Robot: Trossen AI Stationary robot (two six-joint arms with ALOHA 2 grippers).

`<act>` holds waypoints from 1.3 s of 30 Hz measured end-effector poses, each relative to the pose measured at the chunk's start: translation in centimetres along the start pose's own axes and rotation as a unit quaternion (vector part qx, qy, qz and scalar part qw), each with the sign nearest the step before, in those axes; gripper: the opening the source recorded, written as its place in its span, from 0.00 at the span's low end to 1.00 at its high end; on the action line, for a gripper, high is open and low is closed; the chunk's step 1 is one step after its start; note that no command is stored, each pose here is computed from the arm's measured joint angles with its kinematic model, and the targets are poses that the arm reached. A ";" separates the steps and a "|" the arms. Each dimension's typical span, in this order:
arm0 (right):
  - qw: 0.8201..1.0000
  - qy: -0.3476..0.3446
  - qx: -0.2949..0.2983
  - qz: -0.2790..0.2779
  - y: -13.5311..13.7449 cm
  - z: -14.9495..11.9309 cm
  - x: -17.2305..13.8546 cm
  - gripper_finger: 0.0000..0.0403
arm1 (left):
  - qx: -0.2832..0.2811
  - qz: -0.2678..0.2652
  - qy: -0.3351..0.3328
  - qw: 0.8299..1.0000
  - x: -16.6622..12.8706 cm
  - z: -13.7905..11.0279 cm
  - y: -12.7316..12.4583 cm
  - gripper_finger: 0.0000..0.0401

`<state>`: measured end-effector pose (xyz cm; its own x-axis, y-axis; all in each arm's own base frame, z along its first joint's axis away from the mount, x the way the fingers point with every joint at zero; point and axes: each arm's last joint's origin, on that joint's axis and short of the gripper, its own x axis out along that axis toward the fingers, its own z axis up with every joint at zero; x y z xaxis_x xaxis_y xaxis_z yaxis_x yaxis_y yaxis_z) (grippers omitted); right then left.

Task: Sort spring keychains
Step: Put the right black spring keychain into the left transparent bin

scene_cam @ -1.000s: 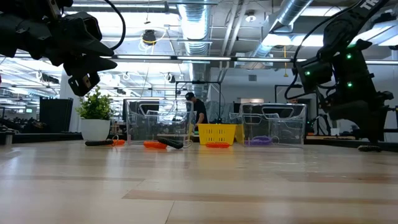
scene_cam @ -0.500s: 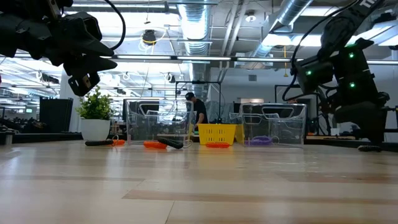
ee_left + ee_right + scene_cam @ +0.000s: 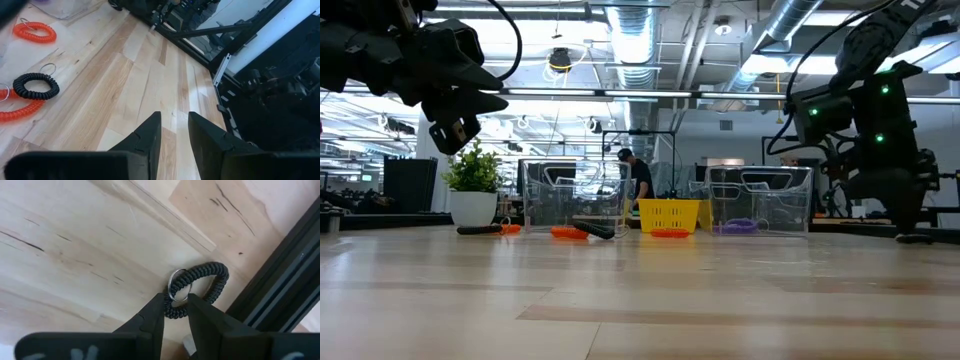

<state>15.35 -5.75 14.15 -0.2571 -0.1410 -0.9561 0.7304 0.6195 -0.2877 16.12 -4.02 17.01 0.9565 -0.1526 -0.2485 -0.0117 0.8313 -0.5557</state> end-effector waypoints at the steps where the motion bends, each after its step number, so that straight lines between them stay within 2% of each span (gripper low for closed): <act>1: 1.000 0.000 0.001 0.000 0.0 0.0 0.0 0.19 | 0.000 -0.001 0.001 1.000 0.0 0.0 0.0 0.24; 7: 1.000 0.000 0.002 0.000 0.0 0.0 0.3 0.19 | -0.002 -0.002 0.001 1.000 0.0 0.0 0.0 0.24; 13: 0.999 0.032 0.009 -0.014 0.3 -0.4 1.8 0.19 | -0.002 -0.002 0.001 1.000 0.0 0.0 0.0 0.24; 23: 0.998 0.031 -0.036 -0.028 1.6 -0.9 2.1 0.19 | -0.002 -0.002 0.001 1.000 0.0 0.0 0.0 0.24; 29: 0.999 0.016 -0.052 -0.007 2.0 -1.4 1.5 0.19 | -0.002 -0.002 0.001 1.000 0.0 0.0 0.0 0.24; 39: 0.994 0.021 -0.081 0.075 2.8 -2.2 0.6 0.19 | -0.002 -0.002 0.001 1.000 0.0 0.0 0.0 0.24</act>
<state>15.84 -2.44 12.88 -0.1820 -0.0069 -0.9833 0.6518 0.7478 -0.1259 16.12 -4.03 17.01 0.9558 -0.1568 -0.2485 -0.0096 0.8285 -0.5599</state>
